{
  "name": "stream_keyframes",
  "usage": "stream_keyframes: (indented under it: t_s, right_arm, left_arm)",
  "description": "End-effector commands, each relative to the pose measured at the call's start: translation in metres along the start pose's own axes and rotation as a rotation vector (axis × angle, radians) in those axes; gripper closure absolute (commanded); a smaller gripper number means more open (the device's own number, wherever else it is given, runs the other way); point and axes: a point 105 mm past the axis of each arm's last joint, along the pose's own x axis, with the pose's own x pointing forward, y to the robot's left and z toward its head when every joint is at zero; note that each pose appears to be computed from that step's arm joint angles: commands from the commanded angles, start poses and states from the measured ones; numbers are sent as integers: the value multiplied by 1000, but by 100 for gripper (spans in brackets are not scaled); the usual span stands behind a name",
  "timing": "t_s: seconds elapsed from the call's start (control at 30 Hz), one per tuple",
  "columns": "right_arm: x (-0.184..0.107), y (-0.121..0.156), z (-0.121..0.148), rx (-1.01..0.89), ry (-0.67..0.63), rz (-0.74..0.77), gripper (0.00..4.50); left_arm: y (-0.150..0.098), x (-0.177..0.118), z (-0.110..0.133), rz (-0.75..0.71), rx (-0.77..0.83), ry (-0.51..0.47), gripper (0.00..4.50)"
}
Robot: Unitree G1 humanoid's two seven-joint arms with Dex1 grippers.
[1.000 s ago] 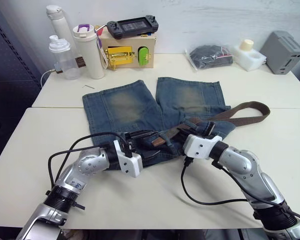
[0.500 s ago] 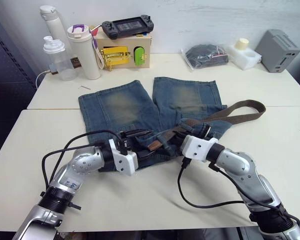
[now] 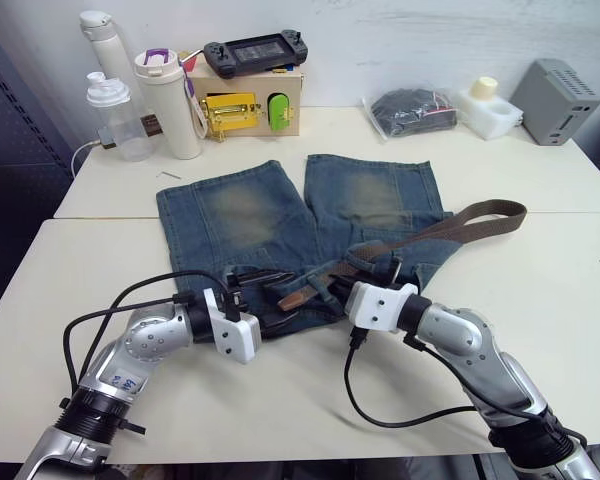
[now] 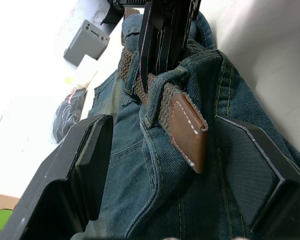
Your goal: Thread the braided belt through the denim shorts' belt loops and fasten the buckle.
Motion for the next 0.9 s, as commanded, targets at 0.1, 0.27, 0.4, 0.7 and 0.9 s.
stream_keyframes:
  t_s: [0.1,0.27,0.4,0.7,0.9]
  right_arm:
    - [0,-6,20,-47,-72,-13,450]
    - [0,-6,21,-49,-73,-16,450]
    - [0,-6,21,-47,-74,-16,450]
    - [-6,-16,18,21,-58,-66,450]
    - [-45,-42,-5,-63,39,-101,195]
  left_arm:
    - [6,1,3,19,28,-11,95]
    - [2,0,1,6,14,-1,175]
    - [-3,-1,-2,-19,10,15,350]
    - [-4,3,-2,-19,14,14,438]
    - [-2,8,0,-2,15,2,442]
